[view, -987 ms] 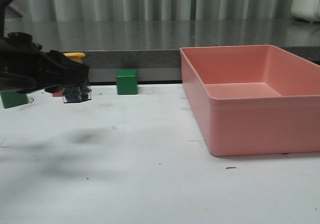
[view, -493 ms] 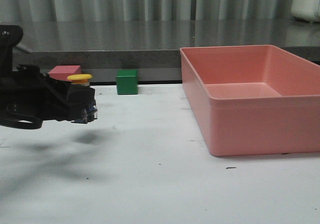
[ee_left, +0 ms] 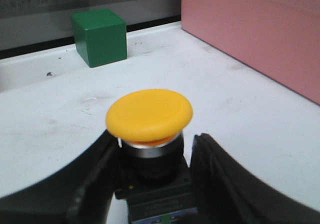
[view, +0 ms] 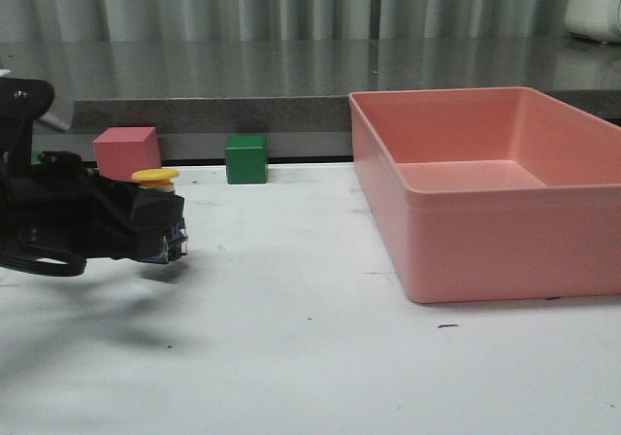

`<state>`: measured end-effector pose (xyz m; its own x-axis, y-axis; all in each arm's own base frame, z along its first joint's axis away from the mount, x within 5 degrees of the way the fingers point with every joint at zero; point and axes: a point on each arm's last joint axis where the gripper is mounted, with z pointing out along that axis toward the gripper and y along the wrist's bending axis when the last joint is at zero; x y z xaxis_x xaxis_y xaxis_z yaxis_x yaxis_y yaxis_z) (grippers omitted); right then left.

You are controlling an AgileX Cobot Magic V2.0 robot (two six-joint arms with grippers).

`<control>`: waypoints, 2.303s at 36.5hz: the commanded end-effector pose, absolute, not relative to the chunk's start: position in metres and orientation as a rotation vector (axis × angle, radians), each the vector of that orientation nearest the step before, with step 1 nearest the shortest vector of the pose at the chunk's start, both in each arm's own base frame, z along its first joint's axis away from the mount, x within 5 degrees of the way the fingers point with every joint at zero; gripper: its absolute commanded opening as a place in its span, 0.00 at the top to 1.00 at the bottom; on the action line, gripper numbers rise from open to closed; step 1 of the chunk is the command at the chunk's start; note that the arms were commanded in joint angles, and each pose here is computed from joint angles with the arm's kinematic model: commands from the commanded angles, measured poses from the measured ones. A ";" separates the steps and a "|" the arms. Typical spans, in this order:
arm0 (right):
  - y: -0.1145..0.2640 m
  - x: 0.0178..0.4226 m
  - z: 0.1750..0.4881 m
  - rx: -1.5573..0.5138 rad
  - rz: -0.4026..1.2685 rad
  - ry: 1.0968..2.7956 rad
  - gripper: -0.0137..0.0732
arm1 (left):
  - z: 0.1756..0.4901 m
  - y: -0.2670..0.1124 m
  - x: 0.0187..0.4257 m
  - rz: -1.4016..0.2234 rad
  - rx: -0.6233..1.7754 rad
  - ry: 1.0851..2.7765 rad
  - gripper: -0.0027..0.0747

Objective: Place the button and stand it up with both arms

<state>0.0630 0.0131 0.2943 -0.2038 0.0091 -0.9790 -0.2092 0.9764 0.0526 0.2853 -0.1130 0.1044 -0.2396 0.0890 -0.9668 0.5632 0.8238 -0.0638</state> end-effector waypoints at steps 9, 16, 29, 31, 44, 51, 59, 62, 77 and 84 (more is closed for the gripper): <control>0.013 0.064 0.310 -0.162 0.188 1.663 0.92 | 0.122 -0.115 0.291 -0.509 0.454 1.620 0.67; 0.013 0.064 0.310 -0.162 0.188 1.663 0.92 | 0.122 -0.115 0.291 -0.511 0.452 1.613 0.55; 0.013 0.064 0.310 -0.162 0.188 1.663 0.92 | 0.124 -0.115 0.291 -0.515 0.449 1.599 0.43; 0.013 0.064 0.310 -0.162 0.188 1.663 0.92 | 0.124 -0.115 0.291 -0.516 0.448 1.596 0.40; 0.013 0.064 0.310 -0.162 0.188 1.663 0.92 | 0.137 -0.114 0.290 -0.496 0.465 1.597 0.27; 0.013 0.064 0.310 -0.162 0.188 1.663 0.92 | 0.163 -0.115 0.286 -0.492 0.491 1.562 0.27; 0.013 0.064 0.310 -0.162 0.188 1.663 0.92 | 0.204 -0.109 0.276 -0.522 0.408 1.590 0.27; 0.013 0.064 0.310 -0.162 0.188 1.663 0.92 | 0.217 -0.106 0.270 -0.504 0.419 1.599 0.27; 0.013 0.064 0.310 -0.162 0.188 1.663 0.92 | 0.295 -0.076 0.211 -0.376 0.322 1.656 0.34; 0.013 0.064 0.310 -0.162 0.188 1.663 0.92 | 0.318 -0.054 0.173 -0.292 0.210 1.694 0.68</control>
